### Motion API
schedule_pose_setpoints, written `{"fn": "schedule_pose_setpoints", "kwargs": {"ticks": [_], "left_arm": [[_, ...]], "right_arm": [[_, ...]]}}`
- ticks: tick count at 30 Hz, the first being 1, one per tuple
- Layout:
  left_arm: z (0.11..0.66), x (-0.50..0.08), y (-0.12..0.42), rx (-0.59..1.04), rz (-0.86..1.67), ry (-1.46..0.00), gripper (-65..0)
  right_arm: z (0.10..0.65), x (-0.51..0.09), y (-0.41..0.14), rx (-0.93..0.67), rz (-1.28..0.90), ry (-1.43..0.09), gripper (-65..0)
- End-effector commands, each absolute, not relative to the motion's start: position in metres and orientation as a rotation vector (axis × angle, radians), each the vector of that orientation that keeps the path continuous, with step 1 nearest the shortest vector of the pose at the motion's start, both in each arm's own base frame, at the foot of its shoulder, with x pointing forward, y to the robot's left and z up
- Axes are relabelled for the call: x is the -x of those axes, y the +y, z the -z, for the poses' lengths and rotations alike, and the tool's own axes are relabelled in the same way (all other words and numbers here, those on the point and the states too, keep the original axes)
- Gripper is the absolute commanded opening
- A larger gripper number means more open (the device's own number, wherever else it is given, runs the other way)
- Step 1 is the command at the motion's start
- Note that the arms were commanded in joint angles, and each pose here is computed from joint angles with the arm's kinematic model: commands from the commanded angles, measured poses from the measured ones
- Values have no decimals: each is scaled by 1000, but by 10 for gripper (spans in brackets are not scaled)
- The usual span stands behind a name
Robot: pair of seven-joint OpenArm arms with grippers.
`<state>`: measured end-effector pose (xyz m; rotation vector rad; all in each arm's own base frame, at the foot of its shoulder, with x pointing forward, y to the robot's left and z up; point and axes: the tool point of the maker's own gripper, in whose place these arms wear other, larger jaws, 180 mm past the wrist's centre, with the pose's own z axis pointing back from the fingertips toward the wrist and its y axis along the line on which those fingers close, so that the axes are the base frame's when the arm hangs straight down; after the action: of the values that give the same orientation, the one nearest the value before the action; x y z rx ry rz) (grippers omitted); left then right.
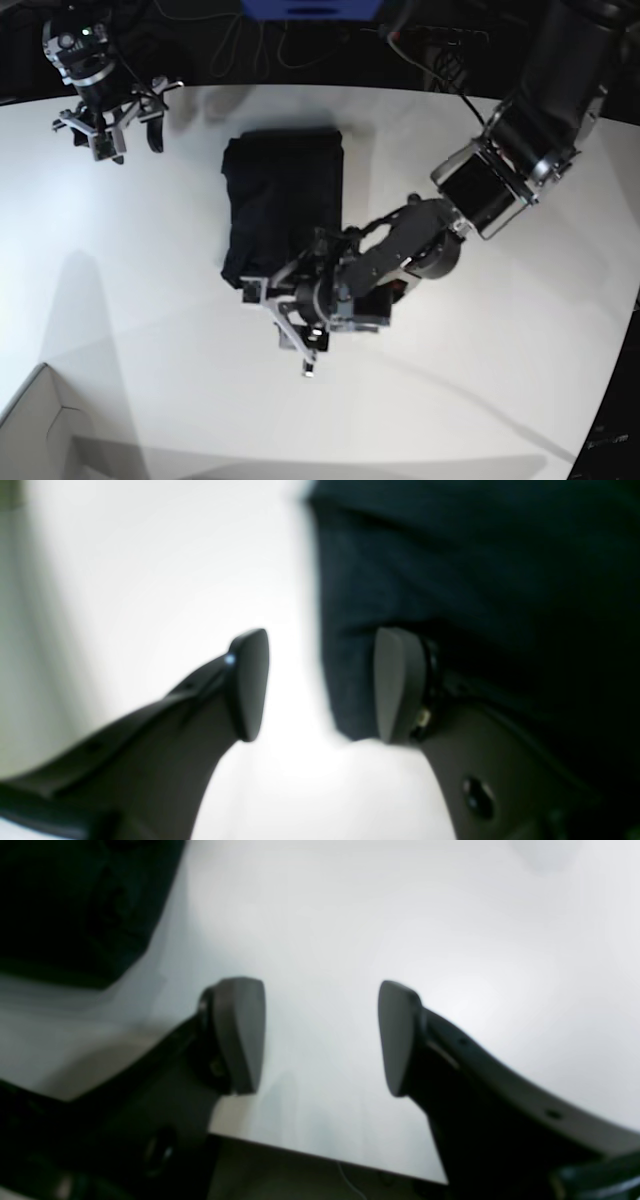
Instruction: Layout the t-shirt on the table in an organized manner, then fold the t-shirt properly
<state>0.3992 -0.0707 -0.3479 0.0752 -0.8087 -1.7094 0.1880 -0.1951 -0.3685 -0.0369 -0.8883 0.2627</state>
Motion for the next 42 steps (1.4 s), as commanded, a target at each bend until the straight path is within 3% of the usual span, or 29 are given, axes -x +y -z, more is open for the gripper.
{"fn": "schedule_pose_setpoints", "kwargs": {"ticks": [1, 10, 15, 19, 24, 32, 34, 40, 42], "left_arm": [[318, -414, -79, -101, 1699, -899, -325], [262, -446, -42, -202, 1567, -1044, -325], [254, -454, 38, -274, 1331, -1040, -325], [267, -436, 137, -335, 1013, -974, -325], [300, -369, 250, -397, 686, -865, -325], [333, -228, 352, -427, 345, -697, -329], [333, -196, 361, -410, 269, -687, -379], [351, -114, 365, -340, 91, -612, -629], [362, -92, 359, -310, 56, -570, -650]], "right_arm": [[357, -193, -194, 35, -268, -936, -288], [355, -195, -193, 33, -273, -945, -288], [353, -198, -190, 26, -261, -960, -302], [350, -205, -188, 23, -254, -977, -433], [349, -217, -184, 9, -226, -1004, -640], [356, -216, -177, -17, -212, -993, -650], [361, -206, -179, -15, -178, -973, -650], [373, -166, -214, 67, -21, -902, -650], [379, -151, -223, 88, -5, -863, -650]]}}
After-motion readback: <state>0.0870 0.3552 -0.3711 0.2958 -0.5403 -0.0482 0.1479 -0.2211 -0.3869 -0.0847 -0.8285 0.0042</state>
